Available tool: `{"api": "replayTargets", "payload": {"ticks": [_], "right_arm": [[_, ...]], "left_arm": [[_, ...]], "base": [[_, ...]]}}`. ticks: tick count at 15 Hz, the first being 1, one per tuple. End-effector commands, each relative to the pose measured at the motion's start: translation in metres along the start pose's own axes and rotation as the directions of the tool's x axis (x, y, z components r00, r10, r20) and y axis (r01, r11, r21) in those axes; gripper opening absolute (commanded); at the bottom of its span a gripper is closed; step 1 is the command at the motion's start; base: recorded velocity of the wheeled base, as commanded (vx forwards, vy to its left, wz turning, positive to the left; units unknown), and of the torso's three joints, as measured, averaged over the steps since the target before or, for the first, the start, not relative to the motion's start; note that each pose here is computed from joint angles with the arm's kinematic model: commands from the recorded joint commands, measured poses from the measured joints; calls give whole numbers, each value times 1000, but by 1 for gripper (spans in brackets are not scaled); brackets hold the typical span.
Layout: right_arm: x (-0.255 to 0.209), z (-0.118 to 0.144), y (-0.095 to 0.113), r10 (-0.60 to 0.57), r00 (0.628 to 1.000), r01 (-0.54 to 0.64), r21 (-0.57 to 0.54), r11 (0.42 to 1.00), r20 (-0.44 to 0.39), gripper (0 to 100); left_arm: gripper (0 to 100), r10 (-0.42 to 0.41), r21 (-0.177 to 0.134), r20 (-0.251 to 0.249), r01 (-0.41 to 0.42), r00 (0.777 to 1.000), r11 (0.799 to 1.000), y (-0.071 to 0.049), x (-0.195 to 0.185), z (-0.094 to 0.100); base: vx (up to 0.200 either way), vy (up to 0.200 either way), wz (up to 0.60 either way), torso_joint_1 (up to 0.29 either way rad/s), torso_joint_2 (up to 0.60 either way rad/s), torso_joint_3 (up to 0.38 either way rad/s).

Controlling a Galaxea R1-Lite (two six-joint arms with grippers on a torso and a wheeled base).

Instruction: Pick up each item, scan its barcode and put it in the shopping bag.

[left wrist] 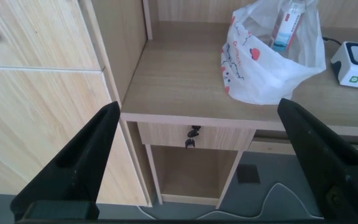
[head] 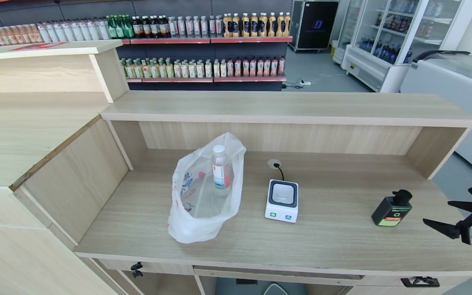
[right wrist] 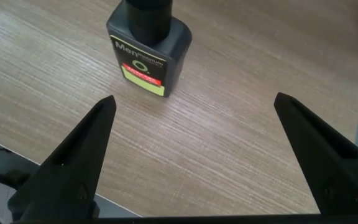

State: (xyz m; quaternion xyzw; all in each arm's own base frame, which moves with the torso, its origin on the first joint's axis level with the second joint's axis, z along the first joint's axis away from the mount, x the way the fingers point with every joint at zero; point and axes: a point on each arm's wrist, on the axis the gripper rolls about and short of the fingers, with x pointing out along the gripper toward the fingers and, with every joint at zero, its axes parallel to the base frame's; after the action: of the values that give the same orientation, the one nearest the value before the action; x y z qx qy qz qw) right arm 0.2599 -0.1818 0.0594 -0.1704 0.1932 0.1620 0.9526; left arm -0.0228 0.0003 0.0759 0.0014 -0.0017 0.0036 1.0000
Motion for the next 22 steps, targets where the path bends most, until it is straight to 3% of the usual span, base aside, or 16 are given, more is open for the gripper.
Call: {"api": "replayTargets", "payload": {"ticks": [1, 10, 22], "right_arm": [[10, -5, 5, 35, 999, -35, -7, 999, -8, 100], [46, -9, -3, 110, 993, -106, -107, 989, 32, 100], [72, -8, 22, 227, 973, -216, -186, 959, 38, 100]], "left_arm": [[100, 0, 0, 1, 0, 1000, 1000, 0, 0, 0], [100, 0, 0, 1, 0, 1000, 1000, 0, 0, 0], [100, 0, 0, 1, 0, 1000, 1000, 0, 0, 0]], "base": [[0, 0, 0, 0, 0, 0], [0, 0, 0, 0, 0, 0], [0, 0, 0, 0, 0, 0]]}}
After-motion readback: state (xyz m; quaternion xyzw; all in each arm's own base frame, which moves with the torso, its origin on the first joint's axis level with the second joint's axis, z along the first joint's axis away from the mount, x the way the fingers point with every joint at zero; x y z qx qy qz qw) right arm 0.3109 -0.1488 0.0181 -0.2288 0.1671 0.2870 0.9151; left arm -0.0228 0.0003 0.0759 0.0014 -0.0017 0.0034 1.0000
